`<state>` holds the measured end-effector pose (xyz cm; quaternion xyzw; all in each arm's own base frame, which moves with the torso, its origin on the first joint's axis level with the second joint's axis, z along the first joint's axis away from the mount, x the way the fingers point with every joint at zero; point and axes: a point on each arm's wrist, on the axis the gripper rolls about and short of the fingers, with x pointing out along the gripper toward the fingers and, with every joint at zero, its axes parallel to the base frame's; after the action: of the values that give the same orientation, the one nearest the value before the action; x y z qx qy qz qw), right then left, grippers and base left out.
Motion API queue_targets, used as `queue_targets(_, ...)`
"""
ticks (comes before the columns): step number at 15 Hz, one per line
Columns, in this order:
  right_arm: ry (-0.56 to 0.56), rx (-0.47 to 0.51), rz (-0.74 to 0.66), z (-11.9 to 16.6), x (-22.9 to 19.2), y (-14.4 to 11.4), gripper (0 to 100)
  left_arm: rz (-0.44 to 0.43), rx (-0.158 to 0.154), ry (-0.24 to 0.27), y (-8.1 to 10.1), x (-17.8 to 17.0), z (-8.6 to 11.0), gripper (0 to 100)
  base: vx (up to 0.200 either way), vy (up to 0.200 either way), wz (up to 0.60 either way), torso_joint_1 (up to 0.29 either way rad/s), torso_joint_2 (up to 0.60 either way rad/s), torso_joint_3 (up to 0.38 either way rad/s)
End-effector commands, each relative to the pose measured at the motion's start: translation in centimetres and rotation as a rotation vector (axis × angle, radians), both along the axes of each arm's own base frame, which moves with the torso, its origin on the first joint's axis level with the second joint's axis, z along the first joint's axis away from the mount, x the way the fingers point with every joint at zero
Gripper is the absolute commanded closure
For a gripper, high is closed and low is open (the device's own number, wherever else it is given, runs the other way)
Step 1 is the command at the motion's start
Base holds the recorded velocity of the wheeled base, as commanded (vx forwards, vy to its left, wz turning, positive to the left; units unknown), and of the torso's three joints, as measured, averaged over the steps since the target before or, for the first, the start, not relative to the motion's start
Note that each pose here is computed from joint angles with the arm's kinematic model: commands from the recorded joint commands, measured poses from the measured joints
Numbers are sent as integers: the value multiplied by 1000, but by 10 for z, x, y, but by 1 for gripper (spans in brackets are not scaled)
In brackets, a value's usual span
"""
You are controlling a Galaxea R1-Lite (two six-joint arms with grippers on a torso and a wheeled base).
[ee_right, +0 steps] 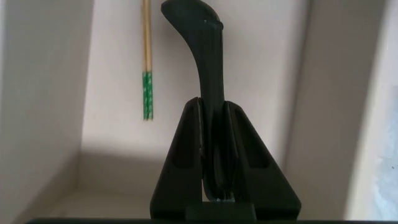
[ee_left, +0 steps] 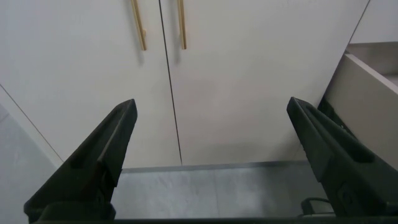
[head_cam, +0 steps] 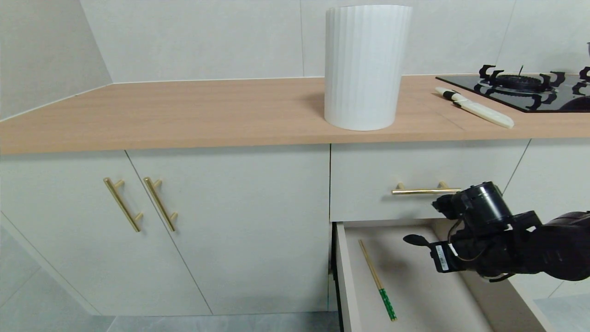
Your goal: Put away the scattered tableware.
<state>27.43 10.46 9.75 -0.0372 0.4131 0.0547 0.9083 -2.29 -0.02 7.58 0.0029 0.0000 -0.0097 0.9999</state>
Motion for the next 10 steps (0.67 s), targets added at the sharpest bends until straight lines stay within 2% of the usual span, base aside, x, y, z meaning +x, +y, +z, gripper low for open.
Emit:
queue_targets(1, 89, -56, -46, -60, 22, 7, 100, -1, 0, 0, 0, 0, 0, 0, 0, 0, 0, 0, 0, 0)
queue_targets(4, 64, -103, -115, -112, 39, 13, 100, -1, 0, 0, 0, 0, 0, 0, 0, 0, 0, 0, 0, 0)
queue_targets(5, 37, -117, -136, -120, 43, 13, 100, -1, 0, 0, 0, 0, 0, 0, 0, 0, 0, 0, 0, 0)
queue_targets(10, 22, -126, -149, -126, 45, 13, 100, -1, 0, 0, 0, 0, 0, 0, 0, 0, 0, 0, 0, 0)
